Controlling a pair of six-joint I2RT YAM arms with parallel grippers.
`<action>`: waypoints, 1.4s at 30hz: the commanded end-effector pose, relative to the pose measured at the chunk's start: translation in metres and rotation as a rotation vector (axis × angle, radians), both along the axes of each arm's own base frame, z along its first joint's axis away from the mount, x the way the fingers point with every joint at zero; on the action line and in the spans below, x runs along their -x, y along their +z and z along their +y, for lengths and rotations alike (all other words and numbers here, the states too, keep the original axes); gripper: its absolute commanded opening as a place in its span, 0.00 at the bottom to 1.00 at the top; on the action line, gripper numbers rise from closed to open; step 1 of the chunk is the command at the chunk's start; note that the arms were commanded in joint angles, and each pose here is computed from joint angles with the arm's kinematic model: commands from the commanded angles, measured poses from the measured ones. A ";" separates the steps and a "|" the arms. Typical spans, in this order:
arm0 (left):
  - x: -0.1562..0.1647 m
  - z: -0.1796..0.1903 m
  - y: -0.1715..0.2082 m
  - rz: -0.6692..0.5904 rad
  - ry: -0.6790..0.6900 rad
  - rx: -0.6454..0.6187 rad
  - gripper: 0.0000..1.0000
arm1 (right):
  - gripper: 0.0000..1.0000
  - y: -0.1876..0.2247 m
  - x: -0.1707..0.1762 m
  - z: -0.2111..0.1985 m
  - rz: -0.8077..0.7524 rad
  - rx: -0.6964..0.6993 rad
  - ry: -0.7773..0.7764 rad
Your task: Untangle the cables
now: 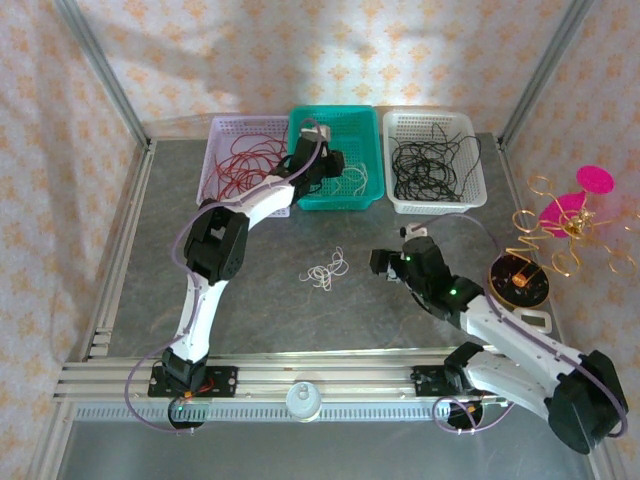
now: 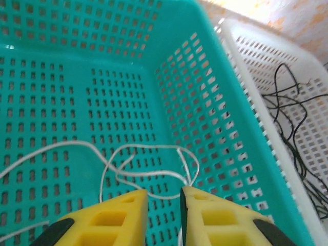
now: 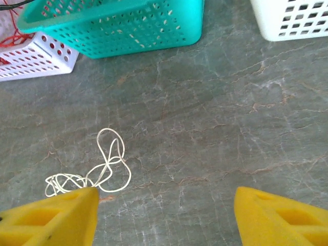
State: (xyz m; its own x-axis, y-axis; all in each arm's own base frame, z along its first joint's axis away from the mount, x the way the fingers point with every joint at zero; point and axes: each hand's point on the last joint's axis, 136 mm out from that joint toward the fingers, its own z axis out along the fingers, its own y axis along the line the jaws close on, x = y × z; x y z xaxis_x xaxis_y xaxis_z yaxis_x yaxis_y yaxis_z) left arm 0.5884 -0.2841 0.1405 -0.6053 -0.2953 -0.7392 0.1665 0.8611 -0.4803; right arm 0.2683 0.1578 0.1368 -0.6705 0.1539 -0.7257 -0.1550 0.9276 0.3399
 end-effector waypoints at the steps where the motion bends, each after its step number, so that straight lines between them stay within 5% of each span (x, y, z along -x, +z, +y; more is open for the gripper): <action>1: 0.010 0.007 0.056 -0.071 0.003 0.025 0.25 | 0.70 0.004 -0.006 0.003 0.039 -0.005 -0.017; 9: 0.088 0.027 0.109 -0.075 -0.051 -0.027 0.27 | 0.67 -0.011 -0.006 -0.001 0.078 -0.011 -0.068; 22: 0.229 0.046 0.048 0.066 -0.140 0.047 0.34 | 0.62 -0.029 0.009 0.016 0.194 -0.069 0.019; 30: 0.257 0.045 0.003 0.186 -0.234 0.004 0.35 | 0.62 -0.039 -0.007 0.044 0.245 -0.057 0.110; 42: 0.276 0.058 -0.017 0.225 -0.232 -0.014 0.35 | 0.49 -0.046 -0.038 0.097 0.301 -0.173 0.209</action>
State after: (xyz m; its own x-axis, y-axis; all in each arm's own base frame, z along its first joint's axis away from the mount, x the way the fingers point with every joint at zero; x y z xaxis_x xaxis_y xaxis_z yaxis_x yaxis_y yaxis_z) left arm 0.3170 -0.2263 0.1201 -0.8054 -0.1343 -0.5772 0.2287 0.8281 -0.5118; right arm 0.2925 0.2379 0.0724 -0.8954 0.0709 -0.4395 -0.1720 0.8555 0.4884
